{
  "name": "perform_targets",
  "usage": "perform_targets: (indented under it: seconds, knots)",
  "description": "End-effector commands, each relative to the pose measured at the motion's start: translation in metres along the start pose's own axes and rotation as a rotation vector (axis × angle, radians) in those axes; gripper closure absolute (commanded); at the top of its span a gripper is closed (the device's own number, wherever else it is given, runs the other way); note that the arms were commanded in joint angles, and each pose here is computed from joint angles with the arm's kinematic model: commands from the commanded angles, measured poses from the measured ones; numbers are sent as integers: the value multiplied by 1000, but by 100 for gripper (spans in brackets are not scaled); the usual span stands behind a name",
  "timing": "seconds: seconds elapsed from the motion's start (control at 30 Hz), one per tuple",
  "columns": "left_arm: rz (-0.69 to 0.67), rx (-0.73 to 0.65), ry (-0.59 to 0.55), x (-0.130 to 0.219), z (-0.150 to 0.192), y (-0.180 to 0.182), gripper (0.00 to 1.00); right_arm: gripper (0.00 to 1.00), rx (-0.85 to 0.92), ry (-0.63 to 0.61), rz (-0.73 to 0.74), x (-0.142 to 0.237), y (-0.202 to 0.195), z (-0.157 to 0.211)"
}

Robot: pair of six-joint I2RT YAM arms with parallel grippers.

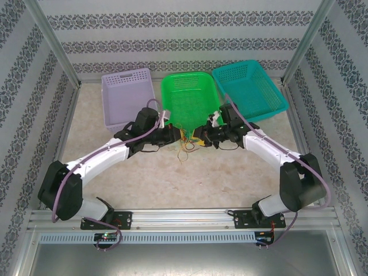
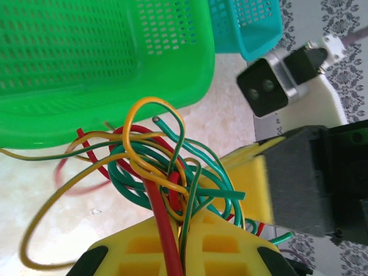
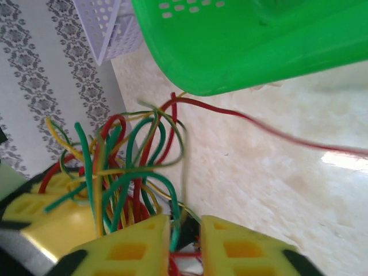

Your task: Untangle the cables

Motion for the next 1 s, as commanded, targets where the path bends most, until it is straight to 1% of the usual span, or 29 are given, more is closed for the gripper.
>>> perform_targets:
  seconds: [0.0,0.1,0.17,0.27,0.4,0.53,0.6,0.67,0.77,0.87,0.97]
  knots:
    - [-39,-45,-55,9,-8,1,100,73,154,-29,28,23,26,5]
    - [-49,-66,-53,10,-9,1,100,70,256,-54,46,28,48,7]
    - [-44,-82,-52,10,-9,-1,100,66,301,-60,62,26,58,8]
    - [-34,-97,-45,10,-10,-4,100,63,311,-34,88,15,58,5]
    - [-32,-120,-38,13,-9,-7,100,61,337,-9,168,6,56,1]
    - [-67,-151,-37,19,-7,-7,100,58,387,-59,310,23,55,0]
    - [-82,-169,-35,22,-6,-7,100,57,419,-98,337,34,58,1]
    - [-84,-191,-28,24,-5,-8,100,59,483,-109,346,39,67,4]
    - [-79,-213,-19,26,-4,-8,100,61,554,-41,302,27,81,8]
    - [-68,-227,-15,27,-3,-10,100,60,569,21,258,5,87,9]
    - [-66,-232,-16,28,-2,-10,100,59,554,78,245,-14,88,7]
Point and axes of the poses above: each hand's point on the last joint's axis, 136 mm out from that joint toward the fingers, its own x axis back along the fingers, its own y axis along the line the jaws close on, z = x × y, the point moved 9 cm from there along x, back along the fingers, and after that the axes turned 11 degrees about x, right-handed, at the moved point
